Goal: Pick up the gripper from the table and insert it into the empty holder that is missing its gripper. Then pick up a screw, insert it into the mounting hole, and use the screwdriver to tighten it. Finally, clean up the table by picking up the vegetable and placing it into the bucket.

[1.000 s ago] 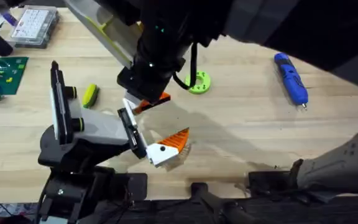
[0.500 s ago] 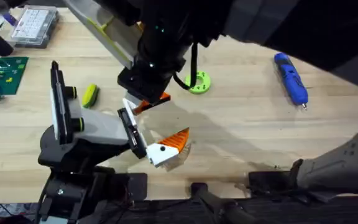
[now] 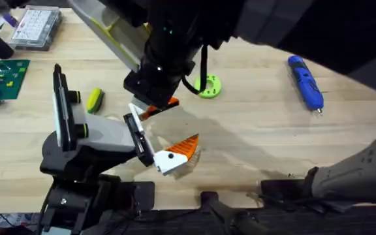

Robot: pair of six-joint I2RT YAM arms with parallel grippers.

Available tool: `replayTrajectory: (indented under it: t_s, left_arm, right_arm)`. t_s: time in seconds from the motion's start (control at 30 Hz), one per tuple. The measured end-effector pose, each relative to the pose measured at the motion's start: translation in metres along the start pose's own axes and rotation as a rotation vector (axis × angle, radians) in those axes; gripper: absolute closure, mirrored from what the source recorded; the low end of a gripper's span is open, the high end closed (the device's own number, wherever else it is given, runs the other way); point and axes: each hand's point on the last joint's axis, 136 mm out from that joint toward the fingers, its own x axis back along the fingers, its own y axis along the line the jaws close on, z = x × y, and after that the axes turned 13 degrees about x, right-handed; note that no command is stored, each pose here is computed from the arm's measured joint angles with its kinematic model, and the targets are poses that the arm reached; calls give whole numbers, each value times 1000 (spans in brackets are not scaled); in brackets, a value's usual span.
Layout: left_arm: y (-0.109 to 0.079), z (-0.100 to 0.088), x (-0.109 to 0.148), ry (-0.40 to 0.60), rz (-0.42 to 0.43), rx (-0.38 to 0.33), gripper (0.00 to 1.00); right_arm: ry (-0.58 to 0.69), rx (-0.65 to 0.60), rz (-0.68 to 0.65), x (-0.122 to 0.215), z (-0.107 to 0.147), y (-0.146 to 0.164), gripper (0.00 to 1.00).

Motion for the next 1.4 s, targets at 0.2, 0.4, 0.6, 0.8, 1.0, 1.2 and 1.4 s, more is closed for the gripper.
replayTrajectory:
  t_s: [0.2, 0.4, 0.6, 0.8, 1.0, 1.2, 1.4]
  left_arm:
    - [0, 0, 0, 0, 0, 0, 14]
    - [0, 0, 0, 0, 0, 0, 14]
    - [0, 0, 0, 0, 1, 0, 14]
    - [0, 0, 0, 0, 0, 0, 14]
    - [0, 1, 0, 2, -2, 6, 14]
    - [1, 2, 0, 5, -5, 17, 14]
    - [1, 2, 0, 6, -6, 18, 14]
  right_arm:
    - [-1, 0, 0, 0, 0, 0, 995]
    - [-2, 0, 1, 0, 0, 0, 995]
    - [-2, 4, -1, 0, -1, 2, 995]
    - [0, 6, -2, -1, -1, 2, 995]
    - [24, 2, -9, -12, 1, 1, 995]
    - [30, 1, -11, -15, 1, 1, 995]
    - [29, 1, -11, -15, 1, 1, 995]
